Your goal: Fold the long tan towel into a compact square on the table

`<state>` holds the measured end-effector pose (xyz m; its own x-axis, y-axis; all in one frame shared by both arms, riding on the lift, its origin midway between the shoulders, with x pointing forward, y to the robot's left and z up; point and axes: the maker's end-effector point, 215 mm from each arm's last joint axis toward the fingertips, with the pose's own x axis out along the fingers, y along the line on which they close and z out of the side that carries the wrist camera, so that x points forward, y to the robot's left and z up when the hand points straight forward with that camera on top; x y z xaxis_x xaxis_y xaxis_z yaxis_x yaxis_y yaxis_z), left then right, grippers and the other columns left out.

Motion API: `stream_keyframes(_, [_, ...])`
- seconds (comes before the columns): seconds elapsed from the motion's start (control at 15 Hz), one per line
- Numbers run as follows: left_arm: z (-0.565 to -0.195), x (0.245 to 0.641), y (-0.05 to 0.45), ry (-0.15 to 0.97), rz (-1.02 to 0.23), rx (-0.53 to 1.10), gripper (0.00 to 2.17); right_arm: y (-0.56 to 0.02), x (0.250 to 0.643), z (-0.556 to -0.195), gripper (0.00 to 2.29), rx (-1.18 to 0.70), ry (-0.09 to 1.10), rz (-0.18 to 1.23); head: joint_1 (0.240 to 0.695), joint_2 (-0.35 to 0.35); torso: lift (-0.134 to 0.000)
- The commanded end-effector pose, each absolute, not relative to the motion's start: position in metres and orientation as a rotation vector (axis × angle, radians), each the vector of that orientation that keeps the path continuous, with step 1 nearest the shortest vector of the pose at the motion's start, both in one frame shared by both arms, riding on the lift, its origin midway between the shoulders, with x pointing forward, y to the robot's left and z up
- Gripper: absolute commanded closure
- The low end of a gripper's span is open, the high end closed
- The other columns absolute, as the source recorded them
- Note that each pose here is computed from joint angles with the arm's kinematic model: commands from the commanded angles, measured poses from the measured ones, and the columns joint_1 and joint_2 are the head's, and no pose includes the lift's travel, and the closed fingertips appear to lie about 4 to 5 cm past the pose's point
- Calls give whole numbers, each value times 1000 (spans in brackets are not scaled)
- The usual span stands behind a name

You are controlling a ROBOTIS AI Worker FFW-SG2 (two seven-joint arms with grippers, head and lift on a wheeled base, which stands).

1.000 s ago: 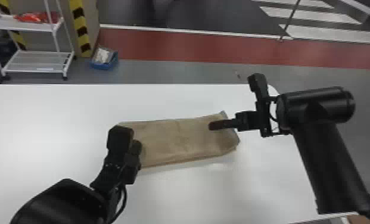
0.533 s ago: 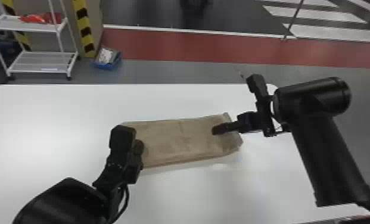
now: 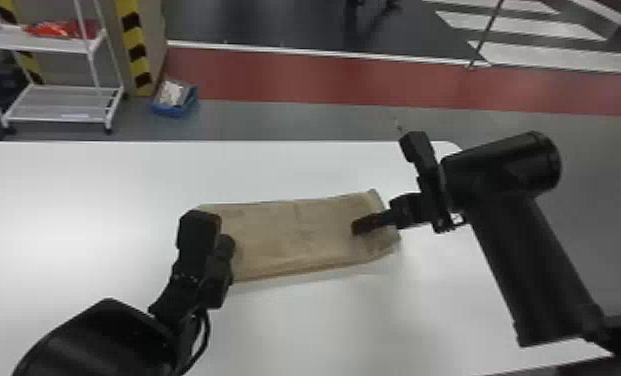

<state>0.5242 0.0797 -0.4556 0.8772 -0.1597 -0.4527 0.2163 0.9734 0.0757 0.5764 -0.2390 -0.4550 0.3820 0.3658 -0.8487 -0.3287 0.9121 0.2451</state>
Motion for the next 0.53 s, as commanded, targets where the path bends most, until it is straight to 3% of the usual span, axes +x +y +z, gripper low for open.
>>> stream_keyframes(0.0, [-456,524,82,459,-193,136,2142,-234,581,-460,316,17,1087,457,695,-158,-125])
stream_keyframes(0.47, [-455,525,83,457,-191,136,2142,-223,580,-452,1102,66,1078,503,695,-145,-125])
